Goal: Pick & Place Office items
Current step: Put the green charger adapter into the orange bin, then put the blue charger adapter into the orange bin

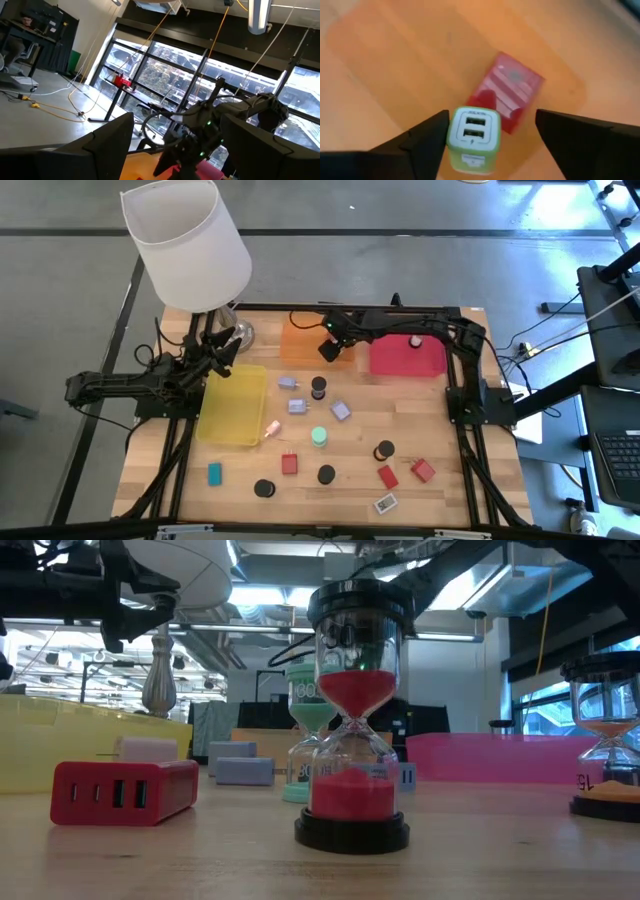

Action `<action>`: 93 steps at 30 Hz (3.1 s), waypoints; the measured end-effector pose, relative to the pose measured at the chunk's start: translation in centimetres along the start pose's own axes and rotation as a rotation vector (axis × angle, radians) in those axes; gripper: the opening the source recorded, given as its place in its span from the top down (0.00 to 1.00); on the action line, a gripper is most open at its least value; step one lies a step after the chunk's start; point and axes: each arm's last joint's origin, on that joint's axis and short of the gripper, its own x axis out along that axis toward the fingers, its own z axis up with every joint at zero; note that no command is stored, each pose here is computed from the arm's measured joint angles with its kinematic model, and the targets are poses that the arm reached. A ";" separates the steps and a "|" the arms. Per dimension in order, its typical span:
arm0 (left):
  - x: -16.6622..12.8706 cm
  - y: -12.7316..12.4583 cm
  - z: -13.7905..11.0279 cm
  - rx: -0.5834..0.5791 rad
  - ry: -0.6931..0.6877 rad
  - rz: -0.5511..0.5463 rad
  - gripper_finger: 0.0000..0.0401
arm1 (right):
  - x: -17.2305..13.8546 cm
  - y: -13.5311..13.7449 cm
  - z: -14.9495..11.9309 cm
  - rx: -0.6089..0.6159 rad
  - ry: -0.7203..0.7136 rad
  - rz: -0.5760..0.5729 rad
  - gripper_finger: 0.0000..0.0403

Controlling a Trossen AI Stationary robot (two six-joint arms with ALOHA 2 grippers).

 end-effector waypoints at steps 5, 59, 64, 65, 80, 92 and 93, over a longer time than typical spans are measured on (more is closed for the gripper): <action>0.0 0.0 0.0 0.000 0.000 0.000 0.27 | -3.5 -0.3 0.2 0.057 -0.035 -0.015 0.15; 0.0 0.0 0.0 0.001 0.002 0.001 0.27 | -2.5 12.8 -15.2 0.234 0.253 0.100 0.13; 0.0 0.0 -0.1 0.009 0.013 0.005 0.27 | -2.1 12.8 -15.4 0.234 0.257 0.081 0.13; 0.0 0.1 -0.2 0.011 0.017 0.006 0.27 | -2.1 12.8 -15.4 0.251 0.253 0.076 0.13; 0.0 0.1 -0.2 0.012 0.017 0.006 0.27 | -2.2 13.0 -15.9 0.283 0.215 0.022 0.47; 0.0 0.1 -0.2 0.012 0.018 0.006 0.27 | -6.6 9.6 -12.6 0.383 0.084 -0.028 0.36; 0.0 0.1 -0.2 0.012 0.018 0.006 0.27 | -7.0 9.0 -12.1 0.400 0.071 -0.031 0.36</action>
